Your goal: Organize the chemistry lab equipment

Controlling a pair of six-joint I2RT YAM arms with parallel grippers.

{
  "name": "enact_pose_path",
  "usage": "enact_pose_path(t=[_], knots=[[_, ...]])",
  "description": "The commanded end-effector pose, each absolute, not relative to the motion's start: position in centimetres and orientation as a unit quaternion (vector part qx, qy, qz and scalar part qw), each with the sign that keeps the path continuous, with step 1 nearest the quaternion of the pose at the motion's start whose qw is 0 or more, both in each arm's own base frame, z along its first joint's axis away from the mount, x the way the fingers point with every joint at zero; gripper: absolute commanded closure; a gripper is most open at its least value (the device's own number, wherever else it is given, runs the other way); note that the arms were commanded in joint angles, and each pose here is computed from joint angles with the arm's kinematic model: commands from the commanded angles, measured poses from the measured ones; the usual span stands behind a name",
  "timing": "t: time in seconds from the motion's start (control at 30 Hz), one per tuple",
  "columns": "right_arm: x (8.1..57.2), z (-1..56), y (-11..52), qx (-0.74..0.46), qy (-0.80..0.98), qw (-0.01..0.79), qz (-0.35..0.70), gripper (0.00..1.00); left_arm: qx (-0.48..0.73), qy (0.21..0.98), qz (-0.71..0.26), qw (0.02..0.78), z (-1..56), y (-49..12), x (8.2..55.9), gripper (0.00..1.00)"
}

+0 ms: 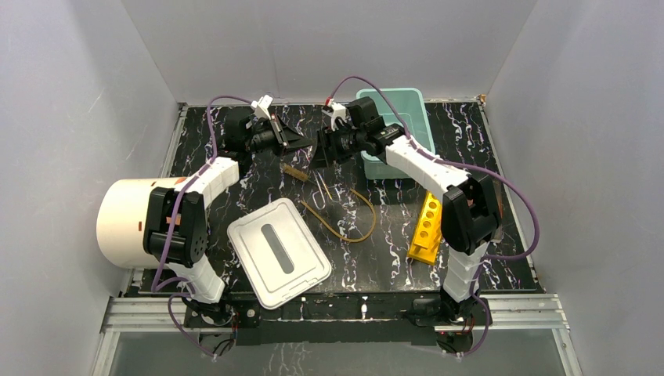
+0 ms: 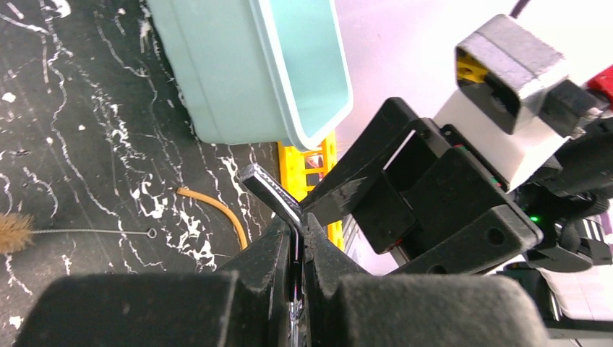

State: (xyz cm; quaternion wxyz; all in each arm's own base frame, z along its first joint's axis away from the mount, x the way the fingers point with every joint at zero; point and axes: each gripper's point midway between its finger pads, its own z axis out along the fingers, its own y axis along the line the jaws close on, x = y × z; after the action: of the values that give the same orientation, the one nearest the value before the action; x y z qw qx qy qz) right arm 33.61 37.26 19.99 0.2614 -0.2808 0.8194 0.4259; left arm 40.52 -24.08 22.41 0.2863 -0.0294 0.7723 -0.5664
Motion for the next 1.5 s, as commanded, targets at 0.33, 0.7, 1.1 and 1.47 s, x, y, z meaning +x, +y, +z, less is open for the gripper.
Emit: enact_pose_path(t=[0.33,0.7,1.1,1.47], knots=[[33.0,22.9,38.1,-0.253,0.796,0.277,0.474,0.61,0.003,0.728,-0.604,0.323,28.3,-24.6,39.8,1.0],[33.3,25.1,37.4,-0.252,0.781,0.327,0.469,1.0,-0.021,0.742,-0.589,0.319,28.1,-24.3,40.3,0.6],[38.3,28.9,30.0,-0.194,0.789,0.415,0.409,1.0,-0.035,0.753,-0.565,0.335,29.3,-23.8,40.8,0.21],[46.8,30.2,17.8,-0.079,0.835,0.521,0.161,1.0,-0.039,0.799,-0.508,0.32,26.0,-22.6,39.5,0.16]])
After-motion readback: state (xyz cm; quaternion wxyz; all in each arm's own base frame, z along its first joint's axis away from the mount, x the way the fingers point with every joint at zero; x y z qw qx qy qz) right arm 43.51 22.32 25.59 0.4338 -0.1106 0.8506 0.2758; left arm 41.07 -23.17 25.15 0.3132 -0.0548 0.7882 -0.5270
